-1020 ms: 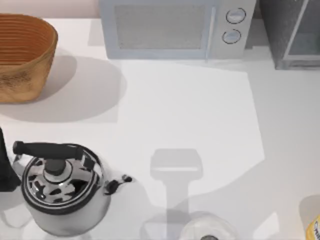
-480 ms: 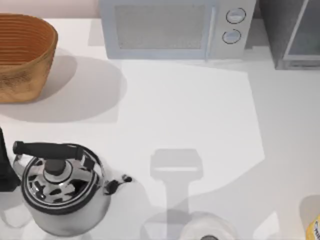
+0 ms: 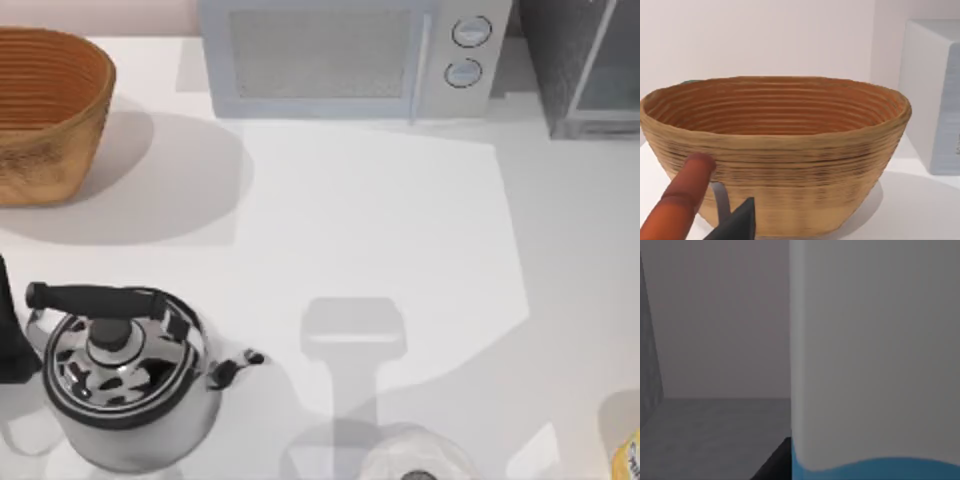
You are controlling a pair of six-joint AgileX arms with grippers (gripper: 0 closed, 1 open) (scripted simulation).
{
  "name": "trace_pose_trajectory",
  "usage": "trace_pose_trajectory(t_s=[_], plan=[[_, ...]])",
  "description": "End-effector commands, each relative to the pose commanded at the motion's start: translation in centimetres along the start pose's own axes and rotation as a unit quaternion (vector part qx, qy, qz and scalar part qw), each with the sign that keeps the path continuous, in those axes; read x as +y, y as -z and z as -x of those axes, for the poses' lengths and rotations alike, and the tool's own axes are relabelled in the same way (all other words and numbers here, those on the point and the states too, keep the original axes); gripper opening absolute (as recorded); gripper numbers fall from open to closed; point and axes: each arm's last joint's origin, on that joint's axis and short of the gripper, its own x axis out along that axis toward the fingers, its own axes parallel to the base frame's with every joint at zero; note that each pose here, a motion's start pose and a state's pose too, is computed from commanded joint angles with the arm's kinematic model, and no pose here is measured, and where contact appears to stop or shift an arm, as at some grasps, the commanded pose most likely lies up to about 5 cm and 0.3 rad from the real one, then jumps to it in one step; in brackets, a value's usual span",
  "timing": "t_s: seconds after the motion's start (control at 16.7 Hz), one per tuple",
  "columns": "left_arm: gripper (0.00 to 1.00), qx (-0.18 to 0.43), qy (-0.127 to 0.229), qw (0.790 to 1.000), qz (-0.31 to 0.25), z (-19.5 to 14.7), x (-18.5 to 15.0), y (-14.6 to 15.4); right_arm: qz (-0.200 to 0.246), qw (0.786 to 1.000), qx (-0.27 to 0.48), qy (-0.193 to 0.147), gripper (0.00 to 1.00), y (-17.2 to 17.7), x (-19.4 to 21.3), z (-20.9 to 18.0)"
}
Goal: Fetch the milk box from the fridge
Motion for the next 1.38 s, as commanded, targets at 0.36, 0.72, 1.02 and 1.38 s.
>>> trace_pose_trajectory(t_s=[0.36,0.72,1.02,1.38], plan=[[1.00,0.000,0.000,1.000,0.000,0.0,0.0,0.0,-0.001,1.000,-0.001,0.001,0.00,-0.1,-0.1,0.0],[1.00,0.000,0.000,1.000,0.000,0.0,0.0,0.0,0.001,1.000,-0.001,0.002,0.00,-4.0,-0.2,0.0],[1.00,0.000,0.000,1.000,0.000,0.0,0.0,0.0,-0.001,1.000,-0.001,0.001,0.00,-5.1,-0.2,0.1],[1.00,0.000,0.000,1.000,0.000,0.0,0.0,0.0,0.001,1.000,-0.003,0.006,0.00,-5.3,-0.5,2.6]])
